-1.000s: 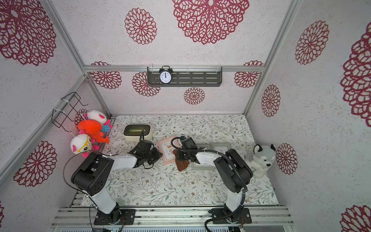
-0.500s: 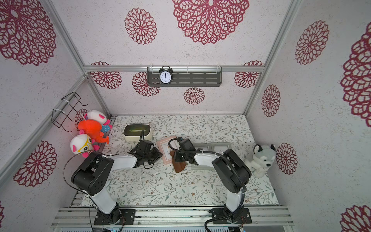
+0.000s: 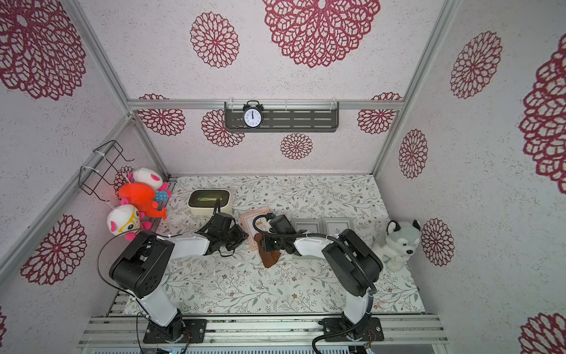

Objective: Wipe the picture frame with a cloth
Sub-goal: Wipe the dirt from the picture frame, then adjust the cleaning item.

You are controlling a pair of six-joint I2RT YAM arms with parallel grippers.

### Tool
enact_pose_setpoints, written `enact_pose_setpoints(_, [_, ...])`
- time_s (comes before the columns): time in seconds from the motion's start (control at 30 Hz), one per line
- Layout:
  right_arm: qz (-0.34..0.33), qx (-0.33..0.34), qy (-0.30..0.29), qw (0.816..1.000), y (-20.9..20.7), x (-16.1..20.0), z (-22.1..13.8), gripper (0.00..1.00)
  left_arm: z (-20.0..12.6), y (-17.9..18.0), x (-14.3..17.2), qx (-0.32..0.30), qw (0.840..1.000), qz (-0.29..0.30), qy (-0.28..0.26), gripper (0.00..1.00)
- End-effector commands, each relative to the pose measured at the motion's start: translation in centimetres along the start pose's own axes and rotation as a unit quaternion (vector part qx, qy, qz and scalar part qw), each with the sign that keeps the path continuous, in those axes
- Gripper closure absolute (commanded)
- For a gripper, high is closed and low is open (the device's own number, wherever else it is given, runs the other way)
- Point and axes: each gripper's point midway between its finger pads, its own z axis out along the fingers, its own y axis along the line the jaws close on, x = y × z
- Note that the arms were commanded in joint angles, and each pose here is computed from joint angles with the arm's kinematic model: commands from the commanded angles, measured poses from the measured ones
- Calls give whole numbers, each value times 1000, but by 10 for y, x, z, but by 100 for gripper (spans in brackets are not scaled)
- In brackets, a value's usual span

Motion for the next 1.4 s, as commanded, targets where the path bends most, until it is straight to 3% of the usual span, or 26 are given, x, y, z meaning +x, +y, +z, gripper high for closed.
enact_pose_setpoints(0.0, [19, 63, 38, 997, -43, 20, -11, 100, 2, 111, 44, -192, 979, -22, 59, 86])
enact_pose_setpoints(0.2, [-23, -20, 70, 997, 42, 38, 22, 100, 3, 109, 43, -194, 979, -21, 59, 86])
enact_pose_setpoints(0.27, [-17, -33, 75, 996, 48, 43, 26, 100, 2, 108, 42, -193, 979, -20, 59, 86])
enact_pose_setpoints(0.53, [52, 91, 34, 994, -64, 11, -17, 100, -1, 100, 39, -188, 980, -8, 60, 86])
enact_pose_setpoints(0.67, [48, 93, -17, 994, -64, -26, -50, 100, -6, 82, 31, -174, 983, 5, 57, 85])
enact_pose_setpoints(0.77, [55, 48, -62, 995, -41, -57, -69, 100, -17, 51, 14, -149, 987, 27, 45, 80])
enact_pose_setpoints(0.87, [70, -20, -95, 993, -14, -81, -82, 100, -41, 7, -11, -105, 993, 51, 15, 70])
enact_pose_setpoints(1.0, [100, -116, -121, 981, 17, -109, -95, 100, -85, -42, -39, -50, 995, 77, -35, 46])
enact_pose_setpoints(1.17, [153, -233, -122, 952, 52, -139, -102, 100, -126, -95, -46, 58, 991, 102, -65, 24])
enact_pose_setpoints(1.37, [203, -316, -128, 918, 77, -168, -111, 100, -154, -154, -39, 211, 971, 93, -61, 2])
